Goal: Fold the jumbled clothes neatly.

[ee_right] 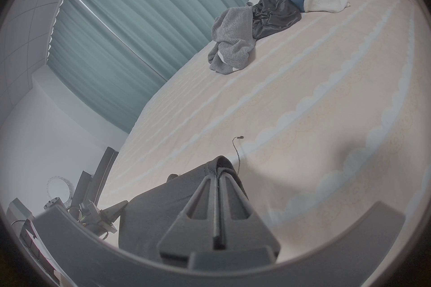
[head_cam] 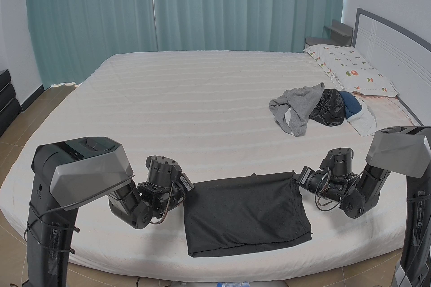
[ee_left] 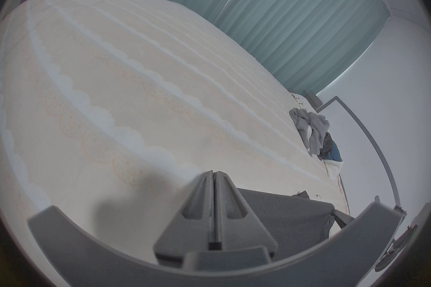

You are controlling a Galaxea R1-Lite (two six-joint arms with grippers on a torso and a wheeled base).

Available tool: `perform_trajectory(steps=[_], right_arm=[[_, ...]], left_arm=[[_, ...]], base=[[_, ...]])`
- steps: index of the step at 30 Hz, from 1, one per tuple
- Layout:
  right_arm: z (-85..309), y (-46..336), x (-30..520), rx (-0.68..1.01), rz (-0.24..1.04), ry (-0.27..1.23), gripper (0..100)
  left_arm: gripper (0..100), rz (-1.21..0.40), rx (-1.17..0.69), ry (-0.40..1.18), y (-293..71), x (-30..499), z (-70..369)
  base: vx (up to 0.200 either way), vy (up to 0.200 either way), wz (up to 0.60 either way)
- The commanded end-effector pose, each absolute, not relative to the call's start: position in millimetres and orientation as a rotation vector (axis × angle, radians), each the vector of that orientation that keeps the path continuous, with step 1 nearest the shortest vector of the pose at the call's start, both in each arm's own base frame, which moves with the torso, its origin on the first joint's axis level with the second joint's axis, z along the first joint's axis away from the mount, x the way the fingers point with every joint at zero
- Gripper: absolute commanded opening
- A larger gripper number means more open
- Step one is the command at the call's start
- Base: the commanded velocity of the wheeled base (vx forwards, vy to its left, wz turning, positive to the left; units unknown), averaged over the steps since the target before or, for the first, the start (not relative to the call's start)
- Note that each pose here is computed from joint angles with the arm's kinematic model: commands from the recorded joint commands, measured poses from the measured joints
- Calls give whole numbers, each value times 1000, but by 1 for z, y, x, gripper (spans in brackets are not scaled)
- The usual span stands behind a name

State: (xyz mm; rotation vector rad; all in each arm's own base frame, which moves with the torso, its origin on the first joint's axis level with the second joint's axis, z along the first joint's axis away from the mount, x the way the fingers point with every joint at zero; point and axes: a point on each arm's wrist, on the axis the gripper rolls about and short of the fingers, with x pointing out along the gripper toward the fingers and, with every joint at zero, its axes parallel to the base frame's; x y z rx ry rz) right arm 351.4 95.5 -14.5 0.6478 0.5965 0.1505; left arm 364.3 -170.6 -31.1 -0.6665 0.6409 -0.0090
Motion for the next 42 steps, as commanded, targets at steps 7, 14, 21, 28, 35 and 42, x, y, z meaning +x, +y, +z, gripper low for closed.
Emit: perform_trajectory(steps=[7, 14, 21, 28, 35, 42], right_arm=[[-28, 95, 358, 647, 138, 610, 0], [-26, 96, 361, 648, 144, 604, 0], [-20, 97, 359, 656, 161, 592, 100], [9, 93, 346, 703, 165, 570, 100], [20, 83, 287, 713, 240, 696, 100], [17, 74, 244, 746, 393, 806, 100]], left_arm=[[0, -6, -672, 633, -170, 365, -31], [0, -14, -669, 638, -173, 363, -32], [100, -13, -669, 645, -171, 361, -32], [100, 5, -721, 628, -156, 355, -13], [100, -37, -861, 649, -126, 348, 8], [100, -84, -971, 734, -123, 345, 4]], base=[[0, 0, 0], [0, 0, 0], [0, 0, 0], [0, 0, 0], [0, 0, 0], [0, 0, 0]])
